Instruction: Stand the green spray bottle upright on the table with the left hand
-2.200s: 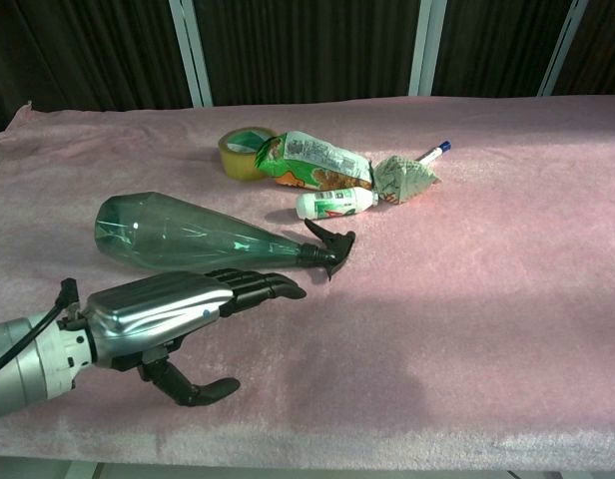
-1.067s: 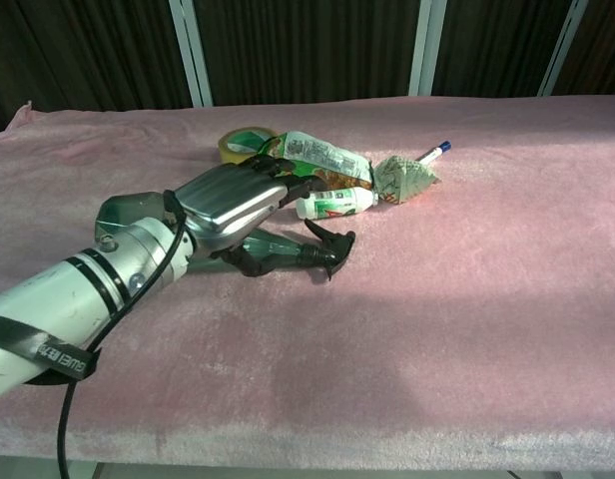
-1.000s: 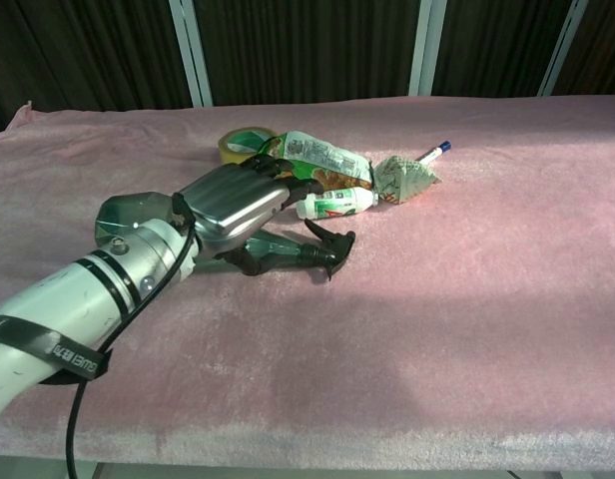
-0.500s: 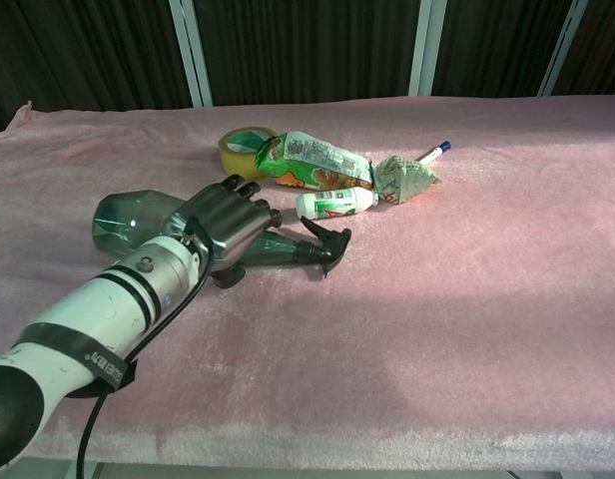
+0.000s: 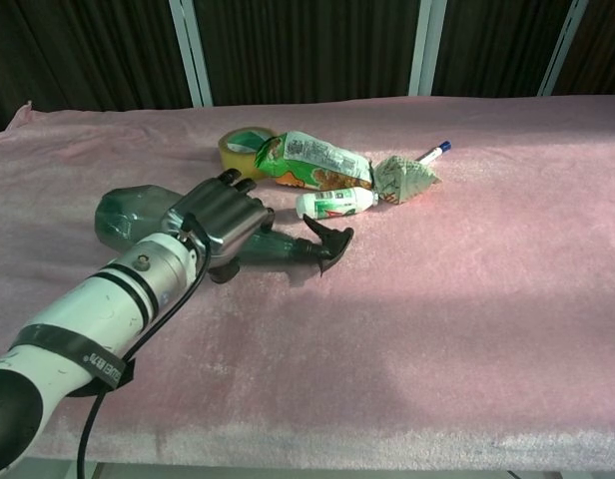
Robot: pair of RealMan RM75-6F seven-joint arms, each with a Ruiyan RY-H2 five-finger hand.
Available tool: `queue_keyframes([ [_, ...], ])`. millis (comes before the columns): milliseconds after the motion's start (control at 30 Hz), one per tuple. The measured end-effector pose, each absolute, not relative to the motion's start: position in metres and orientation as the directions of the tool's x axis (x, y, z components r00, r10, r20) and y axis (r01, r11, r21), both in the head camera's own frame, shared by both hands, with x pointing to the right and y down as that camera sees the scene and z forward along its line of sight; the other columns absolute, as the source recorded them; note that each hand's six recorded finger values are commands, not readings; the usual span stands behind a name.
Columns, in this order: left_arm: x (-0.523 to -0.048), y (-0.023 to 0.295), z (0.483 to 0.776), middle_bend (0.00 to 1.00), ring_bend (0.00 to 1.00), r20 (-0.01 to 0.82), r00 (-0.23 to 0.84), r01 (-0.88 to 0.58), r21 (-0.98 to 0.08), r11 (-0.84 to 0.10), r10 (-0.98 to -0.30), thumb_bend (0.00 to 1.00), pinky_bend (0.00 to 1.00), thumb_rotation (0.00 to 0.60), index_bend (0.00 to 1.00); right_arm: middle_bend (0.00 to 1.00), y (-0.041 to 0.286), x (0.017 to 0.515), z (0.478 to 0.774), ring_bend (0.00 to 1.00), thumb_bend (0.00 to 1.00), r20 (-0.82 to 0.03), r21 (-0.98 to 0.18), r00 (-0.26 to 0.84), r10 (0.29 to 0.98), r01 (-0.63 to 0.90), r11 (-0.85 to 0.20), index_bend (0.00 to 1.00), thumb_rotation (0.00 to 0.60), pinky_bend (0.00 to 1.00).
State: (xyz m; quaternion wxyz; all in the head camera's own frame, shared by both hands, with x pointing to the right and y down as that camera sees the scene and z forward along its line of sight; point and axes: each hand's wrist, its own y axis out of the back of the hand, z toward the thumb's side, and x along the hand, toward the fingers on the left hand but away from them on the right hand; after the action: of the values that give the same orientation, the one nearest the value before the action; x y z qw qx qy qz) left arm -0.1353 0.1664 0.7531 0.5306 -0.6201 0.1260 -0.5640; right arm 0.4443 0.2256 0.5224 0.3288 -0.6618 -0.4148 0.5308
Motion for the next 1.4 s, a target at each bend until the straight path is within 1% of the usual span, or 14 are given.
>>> queue_keyframes([
  [133, -0.137, 0.161, 0.735, 0.38, 0.16, 0.507, 0.357, 0.339, -0.853, -0.397, -0.784, 0.42, 0.0, 0.6, 0.76, 0.0, 0.227, 0.443, 0.524, 0.0, 0.37, -0.434, -0.875, 0.096, 0.896, 0.192, -0.444, 0.0, 0.6, 0.0],
  [233, -0.141, 0.154, 0.715, 0.4, 0.17, 0.446, 0.381, 0.225, -0.894, -0.387, -0.81, 0.42, 0.0, 0.6, 0.76, 0.0, 0.228, 0.441, 0.525, 0.0, 0.37, -0.436, -0.875, 0.098, 0.895, 0.186, -0.447, 0.0, 0.6, 0.0],
  [367, -0.155, 0.14, 0.681, 0.42, 0.17, 0.348, 0.399, 0.047, -0.932, -0.36, -0.849, 0.45, 0.0, 0.6, 0.76, 0.0, 0.229, 0.439, 0.527, 0.0, 0.37, -0.441, -0.874, 0.1, 0.892, 0.176, -0.452, 0.0, 0.6, 0.0],
  [500, -0.17, 0.132, 0.653, 0.5, 0.19, 0.308, 0.39, -0.145, -0.91, -0.389, -0.868, 0.45, 0.0, 0.6, 0.77, 0.0, 0.229, 0.436, 0.53, 0.0, 0.37, -0.448, -0.873, 0.103, 0.888, 0.164, -0.459, 0.0, 0.6, 0.0],
  [567, -0.178, 0.129, 0.642, 0.53, 0.2, 0.301, 0.379, -0.245, -0.879, -0.409, -0.875, 0.46, 0.0, 0.6, 0.77, 0.0, 0.23, 0.434, 0.533, 0.0, 0.37, -0.456, -0.87, 0.108, 0.884, 0.157, -0.468, 0.0, 0.6, 0.0],
  [667, -0.187, 0.125, 0.633, 0.57, 0.22, 0.294, 0.356, -0.377, -0.823, -0.424, -0.887, 0.47, 0.0, 0.6, 0.77, 0.0, 0.232, 0.428, 0.538, 0.0, 0.37, -0.473, -0.861, 0.126, 0.872, 0.144, -0.488, 0.0, 0.6, 0.0],
  [767, -0.194, 0.121, 0.628, 0.61, 0.25, 0.281, 0.324, -0.508, -0.754, -0.417, -0.903, 0.49, 0.0, 0.6, 0.77, 0.0, 0.234, 0.424, 0.543, 0.0, 0.37, -0.49, -0.851, 0.138, 0.861, 0.139, -0.507, 0.0, 0.6, 0.0],
  [867, -0.202, 0.118, 0.629, 0.61, 0.25, 0.275, 0.293, -0.625, -0.67, -0.401, -0.916, 0.49, 0.0, 0.6, 0.77, 0.0, 0.235, 0.422, 0.547, 0.0, 0.37, -0.504, -0.844, 0.142, 0.852, 0.129, -0.521, 0.0, 0.6, 0.0],
  [967, -0.21, 0.116, 0.633, 0.61, 0.24, 0.286, 0.266, -0.727, -0.567, -0.386, -0.921, 0.5, 0.0, 0.6, 0.77, 0.0, 0.235, 0.421, 0.549, 0.0, 0.37, -0.511, -0.841, 0.146, 0.847, 0.122, -0.527, 0.0, 0.6, 0.0],
  [1100, -0.224, 0.114, 0.645, 0.61, 0.23, 0.308, 0.23, -0.828, -0.437, -0.352, -0.923, 0.51, 0.0, 0.6, 0.77, 0.0, 0.236, 0.42, 0.549, 0.0, 0.37, -0.51, -0.841, 0.147, 0.848, 0.122, -0.527, 0.0, 0.6, 0.0],
  [1167, -0.233, 0.114, 0.653, 0.6, 0.22, 0.313, 0.212, -0.85, -0.409, -0.333, -0.926, 0.51, 0.0, 0.6, 0.77, 0.0, 0.236, 0.42, 0.548, 0.0, 0.37, -0.507, -0.843, 0.146, 0.85, 0.123, -0.524, 0.0, 0.6, 0.0],
  [1233, -0.24, 0.115, 0.661, 0.6, 0.22, 0.316, 0.202, -0.856, -0.403, -0.324, -0.927, 0.51, 0.0, 0.6, 0.77, 0.0, 0.236, 0.42, 0.548, 0.0, 0.37, -0.506, -0.843, 0.145, 0.85, 0.122, -0.523, 0.0, 0.6, 0.0],
  [1333, -0.248, 0.119, 0.671, 0.59, 0.22, 0.311, 0.201, -0.856, -0.406, -0.321, -0.929, 0.52, 0.0, 0.6, 0.77, 0.0, 0.236, 0.42, 0.549, 0.0, 0.37, -0.508, -0.842, 0.146, 0.849, 0.121, -0.525, 0.0, 0.6, 0.0],
  [1400, -0.251, 0.122, 0.676, 0.56, 0.21, 0.299, 0.205, -0.848, -0.422, -0.322, -0.932, 0.53, 0.0, 0.6, 0.76, 0.0, 0.236, 0.42, 0.549, 0.0, 0.37, -0.508, -0.842, 0.146, 0.849, 0.12, -0.525, 0.0, 0.6, 0.0],
])
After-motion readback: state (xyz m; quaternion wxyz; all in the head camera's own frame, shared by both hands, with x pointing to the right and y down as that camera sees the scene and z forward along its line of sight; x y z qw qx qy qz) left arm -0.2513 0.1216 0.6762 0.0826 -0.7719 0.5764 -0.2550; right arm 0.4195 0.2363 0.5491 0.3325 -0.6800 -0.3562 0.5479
